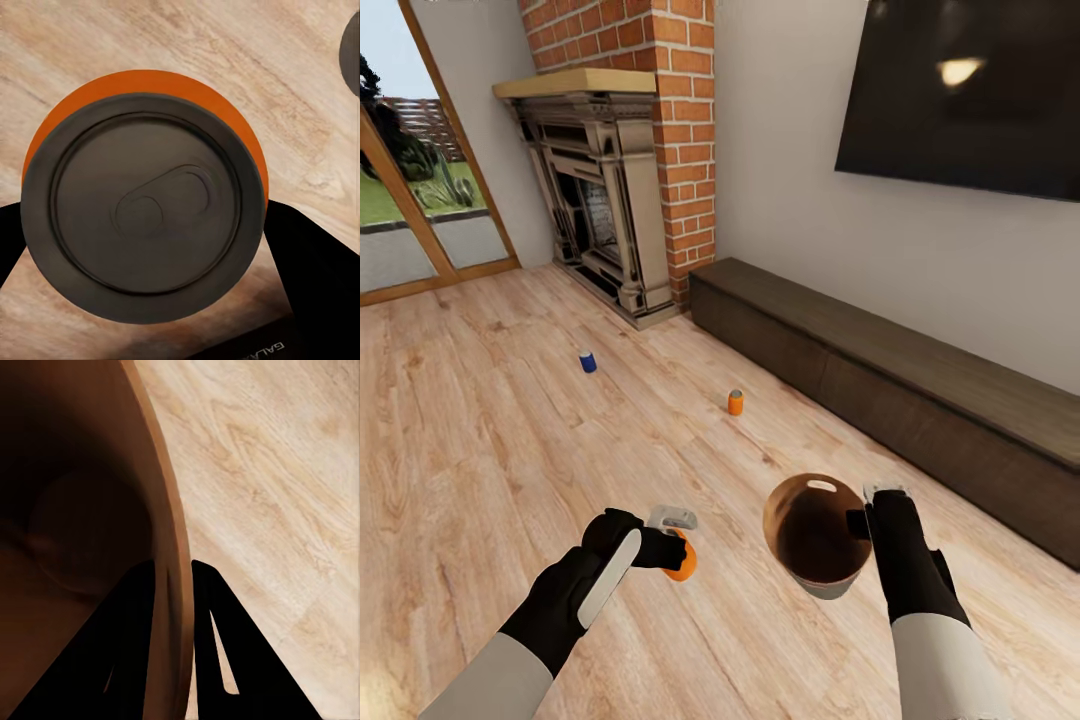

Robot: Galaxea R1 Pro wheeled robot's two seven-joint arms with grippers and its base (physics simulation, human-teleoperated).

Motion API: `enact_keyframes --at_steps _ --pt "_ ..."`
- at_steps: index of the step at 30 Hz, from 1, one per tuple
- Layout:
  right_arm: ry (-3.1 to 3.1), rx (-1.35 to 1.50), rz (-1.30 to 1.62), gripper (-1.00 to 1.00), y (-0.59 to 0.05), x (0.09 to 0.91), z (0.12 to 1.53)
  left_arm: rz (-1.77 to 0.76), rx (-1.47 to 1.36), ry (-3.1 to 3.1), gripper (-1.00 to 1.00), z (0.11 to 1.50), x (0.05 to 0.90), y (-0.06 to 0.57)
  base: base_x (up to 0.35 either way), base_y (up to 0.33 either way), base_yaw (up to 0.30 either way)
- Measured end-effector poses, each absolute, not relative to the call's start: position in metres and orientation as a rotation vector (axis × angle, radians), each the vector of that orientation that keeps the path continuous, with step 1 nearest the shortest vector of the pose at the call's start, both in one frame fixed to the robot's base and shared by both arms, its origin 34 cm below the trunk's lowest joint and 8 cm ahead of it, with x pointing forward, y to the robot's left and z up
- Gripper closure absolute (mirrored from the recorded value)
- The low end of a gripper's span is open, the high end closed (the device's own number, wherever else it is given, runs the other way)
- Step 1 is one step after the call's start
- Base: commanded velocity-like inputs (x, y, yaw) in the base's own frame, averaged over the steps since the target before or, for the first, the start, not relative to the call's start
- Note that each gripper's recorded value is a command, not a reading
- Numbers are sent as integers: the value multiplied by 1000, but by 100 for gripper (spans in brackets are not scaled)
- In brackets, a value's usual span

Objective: Put the three can of soda from the living room inside the tash can in the kitchen.

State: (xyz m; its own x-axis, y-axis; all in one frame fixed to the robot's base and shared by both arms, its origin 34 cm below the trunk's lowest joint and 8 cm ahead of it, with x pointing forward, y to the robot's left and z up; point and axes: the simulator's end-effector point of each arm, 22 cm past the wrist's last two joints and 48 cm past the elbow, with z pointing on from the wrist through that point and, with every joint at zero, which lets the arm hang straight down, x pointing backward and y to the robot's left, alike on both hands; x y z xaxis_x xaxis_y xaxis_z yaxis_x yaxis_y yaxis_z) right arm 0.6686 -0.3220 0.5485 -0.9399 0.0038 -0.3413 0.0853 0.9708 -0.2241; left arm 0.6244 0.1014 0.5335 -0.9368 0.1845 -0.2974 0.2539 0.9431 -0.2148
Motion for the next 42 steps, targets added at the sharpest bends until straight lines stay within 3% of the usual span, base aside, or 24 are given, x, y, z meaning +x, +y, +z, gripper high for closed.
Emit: enact_keyframes --at_steps 5,29,42 --pt "2760 19 -468 100 -336 667 549 -364 327 2824 100 543 625 101 0 0 0" --pt "2708 -23 -441 100 -326 680 582 -381 330 2823 100 590 630 97 0 0 0" --pt "2792 -129 -453 100 -304 660 574 -536 307 2779 100 641 636 72 0 0 0"
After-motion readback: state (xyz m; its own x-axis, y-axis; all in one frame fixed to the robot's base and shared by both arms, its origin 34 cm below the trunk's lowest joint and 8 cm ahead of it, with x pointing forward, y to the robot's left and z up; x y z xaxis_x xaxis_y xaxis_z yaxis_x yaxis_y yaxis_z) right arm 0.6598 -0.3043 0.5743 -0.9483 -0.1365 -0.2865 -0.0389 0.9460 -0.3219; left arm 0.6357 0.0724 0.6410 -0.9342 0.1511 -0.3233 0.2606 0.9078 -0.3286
